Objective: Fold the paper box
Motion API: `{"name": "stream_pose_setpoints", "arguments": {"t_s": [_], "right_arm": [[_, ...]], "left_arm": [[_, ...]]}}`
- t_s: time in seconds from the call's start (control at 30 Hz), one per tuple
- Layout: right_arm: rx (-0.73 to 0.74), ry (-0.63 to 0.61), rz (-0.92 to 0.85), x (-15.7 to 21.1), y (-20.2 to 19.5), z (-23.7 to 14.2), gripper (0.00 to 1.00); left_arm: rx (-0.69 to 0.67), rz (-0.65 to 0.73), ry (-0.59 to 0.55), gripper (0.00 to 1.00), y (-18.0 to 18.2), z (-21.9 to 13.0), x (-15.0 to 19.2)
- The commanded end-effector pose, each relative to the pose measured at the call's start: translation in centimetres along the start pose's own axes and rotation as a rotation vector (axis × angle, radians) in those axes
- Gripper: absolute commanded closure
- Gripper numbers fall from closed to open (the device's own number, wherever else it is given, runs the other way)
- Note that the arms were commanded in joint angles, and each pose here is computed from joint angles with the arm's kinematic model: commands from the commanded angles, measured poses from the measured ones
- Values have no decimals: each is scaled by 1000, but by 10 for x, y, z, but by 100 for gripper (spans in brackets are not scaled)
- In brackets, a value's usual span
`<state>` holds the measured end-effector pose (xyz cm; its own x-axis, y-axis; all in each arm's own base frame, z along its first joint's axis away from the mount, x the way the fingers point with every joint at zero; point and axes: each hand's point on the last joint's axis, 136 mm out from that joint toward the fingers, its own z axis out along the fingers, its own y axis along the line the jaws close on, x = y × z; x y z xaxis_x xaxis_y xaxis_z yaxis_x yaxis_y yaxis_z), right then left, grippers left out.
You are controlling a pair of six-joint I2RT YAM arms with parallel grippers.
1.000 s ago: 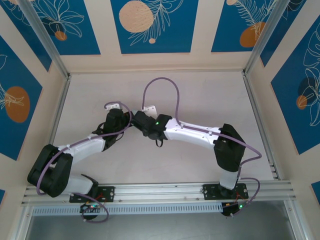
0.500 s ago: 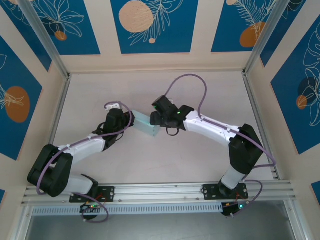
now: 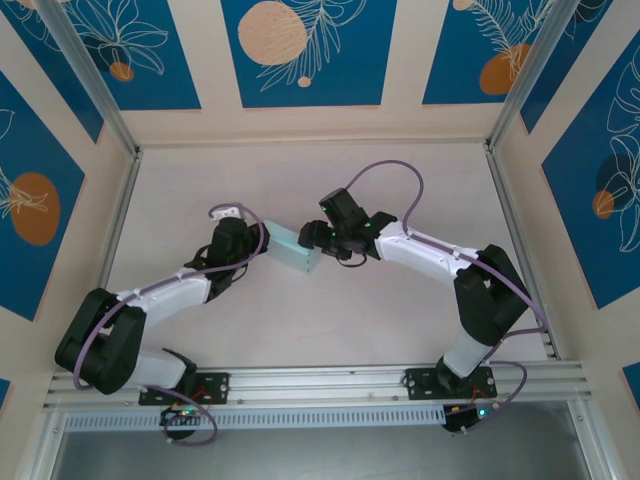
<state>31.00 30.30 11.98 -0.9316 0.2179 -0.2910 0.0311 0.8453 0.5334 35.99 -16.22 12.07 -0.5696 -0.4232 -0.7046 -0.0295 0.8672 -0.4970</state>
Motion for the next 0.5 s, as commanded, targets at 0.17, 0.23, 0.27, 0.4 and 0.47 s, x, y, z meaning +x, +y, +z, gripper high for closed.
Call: {"name": "stream_pose_setpoints", "arguments": {"t_s": [0.17, 0.23, 0.27, 0.4, 0.47], "right_arm": [[16, 67, 60, 17, -18, 13, 38], [23, 78, 66, 21, -23, 15, 41], [24, 83, 71, 24, -25, 16, 42], [18, 109, 92, 33, -32, 20, 49], [16, 120, 99, 38, -35, 24, 53]], "left_arm": [[-161, 52, 198, 70, 47, 1, 62], [-166, 54, 199, 70, 48, 1, 62], [-167, 56, 198, 70, 48, 1, 62], [-175, 61, 205, 70, 51, 1, 65], [-178, 60, 209, 70, 51, 1, 66]]}}
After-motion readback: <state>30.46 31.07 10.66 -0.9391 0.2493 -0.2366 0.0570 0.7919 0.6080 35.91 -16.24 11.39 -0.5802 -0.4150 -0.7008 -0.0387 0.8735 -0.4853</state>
